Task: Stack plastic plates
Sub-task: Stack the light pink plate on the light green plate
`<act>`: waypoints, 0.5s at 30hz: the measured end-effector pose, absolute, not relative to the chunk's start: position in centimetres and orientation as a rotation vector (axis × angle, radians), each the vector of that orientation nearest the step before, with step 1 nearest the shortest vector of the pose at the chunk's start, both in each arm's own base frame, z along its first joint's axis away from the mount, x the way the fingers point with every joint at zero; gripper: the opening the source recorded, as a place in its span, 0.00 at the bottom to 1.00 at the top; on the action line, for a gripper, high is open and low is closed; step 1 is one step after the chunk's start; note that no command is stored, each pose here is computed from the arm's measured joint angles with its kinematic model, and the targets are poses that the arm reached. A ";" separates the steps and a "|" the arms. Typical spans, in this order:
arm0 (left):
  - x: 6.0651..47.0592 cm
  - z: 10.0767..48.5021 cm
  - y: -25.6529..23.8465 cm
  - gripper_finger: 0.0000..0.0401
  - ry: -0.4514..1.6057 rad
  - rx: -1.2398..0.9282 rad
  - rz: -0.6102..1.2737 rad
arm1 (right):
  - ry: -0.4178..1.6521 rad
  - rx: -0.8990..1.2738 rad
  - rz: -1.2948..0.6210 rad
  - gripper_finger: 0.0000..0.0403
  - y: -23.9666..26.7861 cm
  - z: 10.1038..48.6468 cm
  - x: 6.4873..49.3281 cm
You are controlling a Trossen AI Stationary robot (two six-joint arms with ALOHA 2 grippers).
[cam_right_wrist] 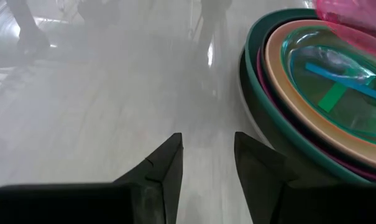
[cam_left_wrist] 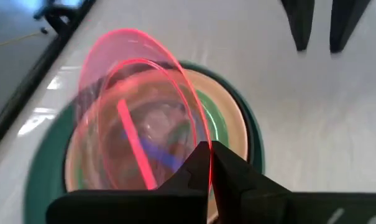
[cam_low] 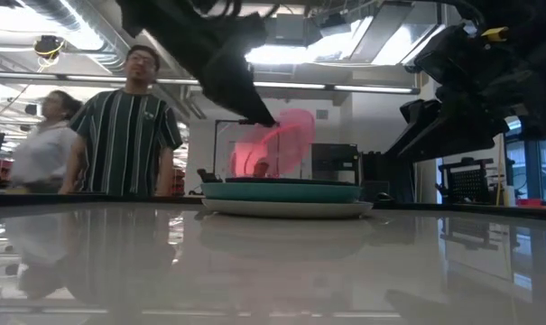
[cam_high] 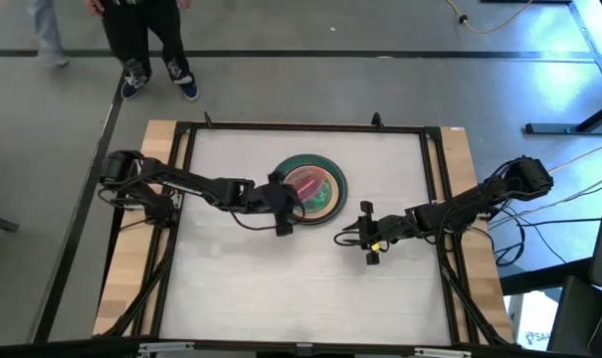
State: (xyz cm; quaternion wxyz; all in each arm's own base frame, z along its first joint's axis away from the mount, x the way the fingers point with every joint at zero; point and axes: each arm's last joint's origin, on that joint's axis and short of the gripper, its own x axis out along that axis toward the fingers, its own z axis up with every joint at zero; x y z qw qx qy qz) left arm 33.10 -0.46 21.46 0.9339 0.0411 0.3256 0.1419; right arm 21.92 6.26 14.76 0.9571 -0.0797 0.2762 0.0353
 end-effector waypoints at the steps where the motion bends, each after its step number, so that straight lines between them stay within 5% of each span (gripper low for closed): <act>1: 33.3 21.0 -0.5 0.01 0.680 0.088 0.287 | 0.559 -0.161 0.072 0.34 6.3 14.8 21.9; 15: 34.3 19.3 0.2 0.08 0.682 0.084 0.325 | 0.559 -0.161 0.072 0.34 6.3 14.8 21.9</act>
